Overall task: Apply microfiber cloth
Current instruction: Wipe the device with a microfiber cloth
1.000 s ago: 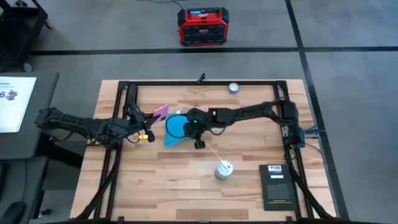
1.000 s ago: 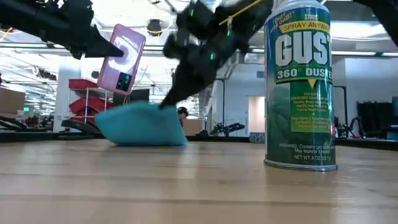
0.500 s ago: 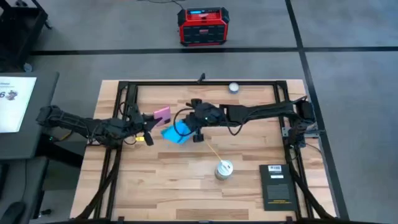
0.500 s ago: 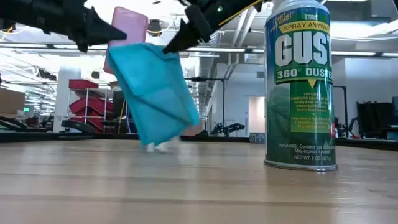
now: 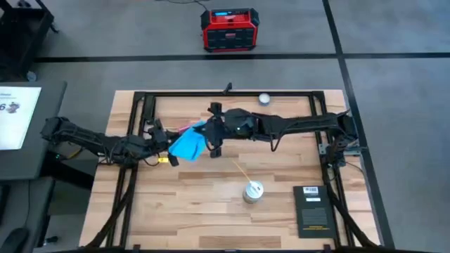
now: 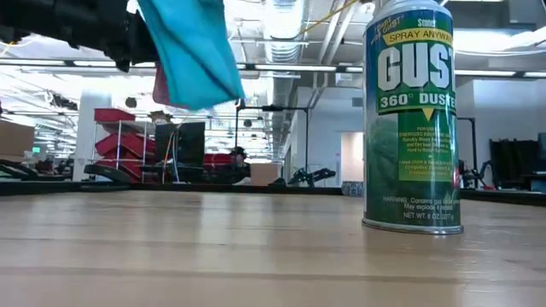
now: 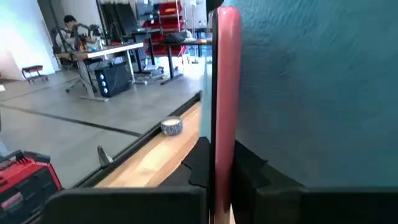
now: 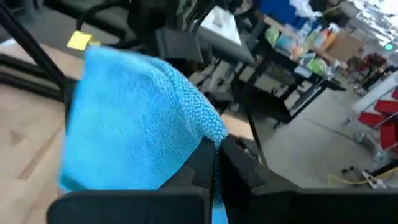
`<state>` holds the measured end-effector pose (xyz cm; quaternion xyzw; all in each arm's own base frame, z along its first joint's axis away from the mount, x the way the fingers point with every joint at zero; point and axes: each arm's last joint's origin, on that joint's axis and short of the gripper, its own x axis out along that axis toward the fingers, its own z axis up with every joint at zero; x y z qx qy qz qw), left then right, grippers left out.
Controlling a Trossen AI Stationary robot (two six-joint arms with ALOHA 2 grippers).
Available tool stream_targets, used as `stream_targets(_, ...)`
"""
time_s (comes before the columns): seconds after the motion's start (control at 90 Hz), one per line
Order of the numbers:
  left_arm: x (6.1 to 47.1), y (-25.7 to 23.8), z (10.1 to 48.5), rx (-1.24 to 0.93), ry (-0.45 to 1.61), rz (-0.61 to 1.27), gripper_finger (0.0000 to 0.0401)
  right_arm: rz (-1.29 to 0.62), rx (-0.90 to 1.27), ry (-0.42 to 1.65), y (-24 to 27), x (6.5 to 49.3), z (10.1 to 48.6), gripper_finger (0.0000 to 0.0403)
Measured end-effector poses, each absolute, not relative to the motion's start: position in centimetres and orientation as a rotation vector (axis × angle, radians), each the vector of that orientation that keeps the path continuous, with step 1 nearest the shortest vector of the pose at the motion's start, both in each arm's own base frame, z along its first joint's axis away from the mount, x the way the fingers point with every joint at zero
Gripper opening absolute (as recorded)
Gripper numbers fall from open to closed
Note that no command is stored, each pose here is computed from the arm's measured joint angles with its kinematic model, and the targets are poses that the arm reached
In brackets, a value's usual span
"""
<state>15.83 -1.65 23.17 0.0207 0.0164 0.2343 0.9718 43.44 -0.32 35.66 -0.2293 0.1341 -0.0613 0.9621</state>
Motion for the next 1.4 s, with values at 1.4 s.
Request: stream_targets(1.4,17.0,-0.9,24.2,0.027,-0.111,0.496,0.0003,-0.170,-0.425,0.317,-4.4,44.8,34.2,0.0000)
